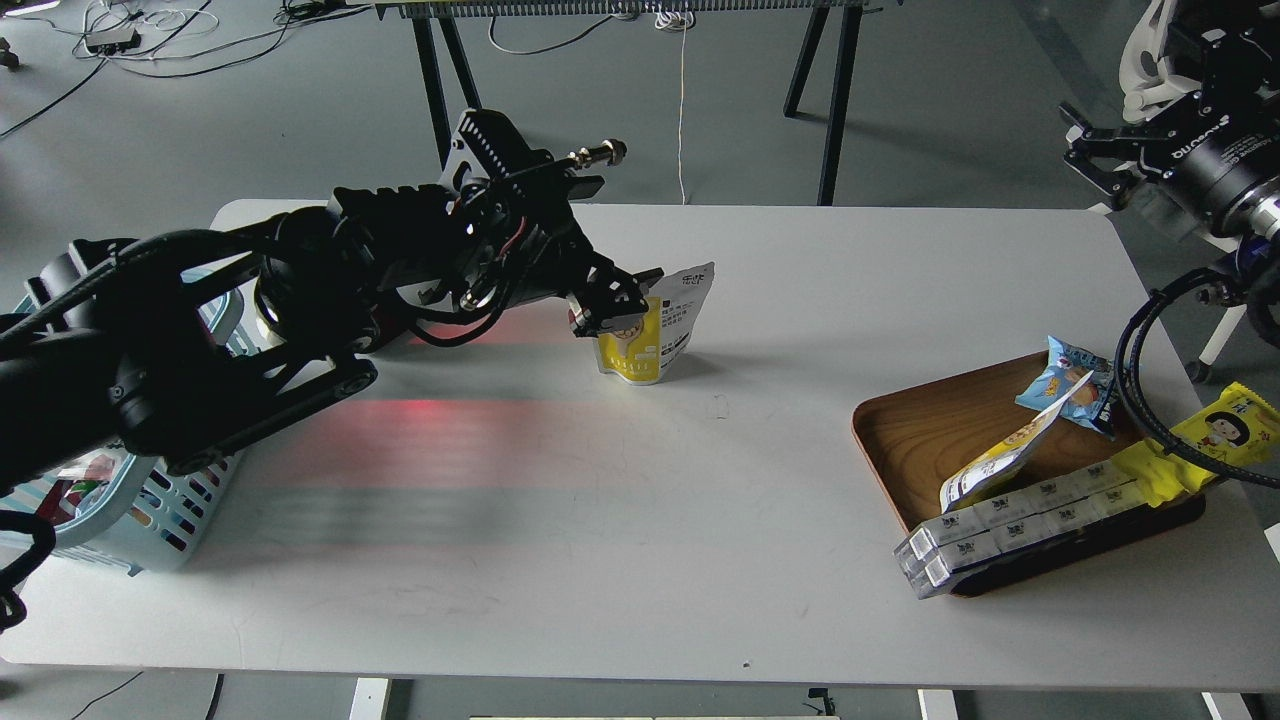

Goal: Scan snack and place in basket
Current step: 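Reach the left gripper over the scanner to the standing yellow bag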

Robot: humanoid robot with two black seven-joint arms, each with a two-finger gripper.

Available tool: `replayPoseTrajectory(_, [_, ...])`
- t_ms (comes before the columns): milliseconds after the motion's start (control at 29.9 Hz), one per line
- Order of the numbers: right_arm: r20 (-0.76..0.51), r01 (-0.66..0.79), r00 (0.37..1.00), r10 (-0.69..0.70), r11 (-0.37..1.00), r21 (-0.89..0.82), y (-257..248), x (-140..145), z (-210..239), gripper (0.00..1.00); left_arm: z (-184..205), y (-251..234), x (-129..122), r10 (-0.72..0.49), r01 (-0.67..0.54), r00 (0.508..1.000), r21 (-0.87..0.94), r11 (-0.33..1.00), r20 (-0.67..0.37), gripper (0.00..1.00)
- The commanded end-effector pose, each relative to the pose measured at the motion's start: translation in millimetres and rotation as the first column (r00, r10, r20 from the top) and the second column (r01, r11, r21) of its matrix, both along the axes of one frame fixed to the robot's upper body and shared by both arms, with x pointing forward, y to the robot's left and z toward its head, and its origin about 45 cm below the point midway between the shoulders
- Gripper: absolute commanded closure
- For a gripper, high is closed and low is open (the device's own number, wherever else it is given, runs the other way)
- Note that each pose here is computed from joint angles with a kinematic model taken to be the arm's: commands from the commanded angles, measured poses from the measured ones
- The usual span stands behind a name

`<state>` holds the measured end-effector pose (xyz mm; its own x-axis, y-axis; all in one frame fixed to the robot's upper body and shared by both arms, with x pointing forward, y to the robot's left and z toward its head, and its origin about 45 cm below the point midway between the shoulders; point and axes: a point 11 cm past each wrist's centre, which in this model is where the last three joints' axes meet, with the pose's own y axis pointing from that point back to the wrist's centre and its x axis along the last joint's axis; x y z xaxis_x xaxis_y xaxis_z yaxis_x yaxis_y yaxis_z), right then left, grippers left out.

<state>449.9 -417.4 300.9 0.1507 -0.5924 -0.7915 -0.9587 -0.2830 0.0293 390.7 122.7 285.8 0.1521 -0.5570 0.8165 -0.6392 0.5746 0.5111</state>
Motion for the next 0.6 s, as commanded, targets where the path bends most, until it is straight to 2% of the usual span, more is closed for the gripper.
replayPoseTrajectory(0, [-0.017, 0.003, 1.0, -0.003, 1.0, 0.007, 2.6, 1.2, -9.1, 0.01, -18.7, -9.3, -2.7, 0.003, -0.004, 0.999, -0.012, 1.0, -0.047, 0.0])
replayPoseTrajectory(268, [-0.025, -0.007, 1.0, 0.007, 1.0, 0.023, 11.2, 3.0, -16.5, 0.01, -54.3, -12.6, -2.4, 0.045, -0.048, 0.991, -0.019, 0.999, -0.129, 0.0])
replayPoseTrajectory(569, [-0.029, -0.024, 0.999, 0.025, 0.999, 0.042, 22.8, 5.1, -21.9, 0.01, -72.2, -8.2, 18.9, 0.12, -0.126, 0.984, -0.041, 0.991, -0.13, 0.04])
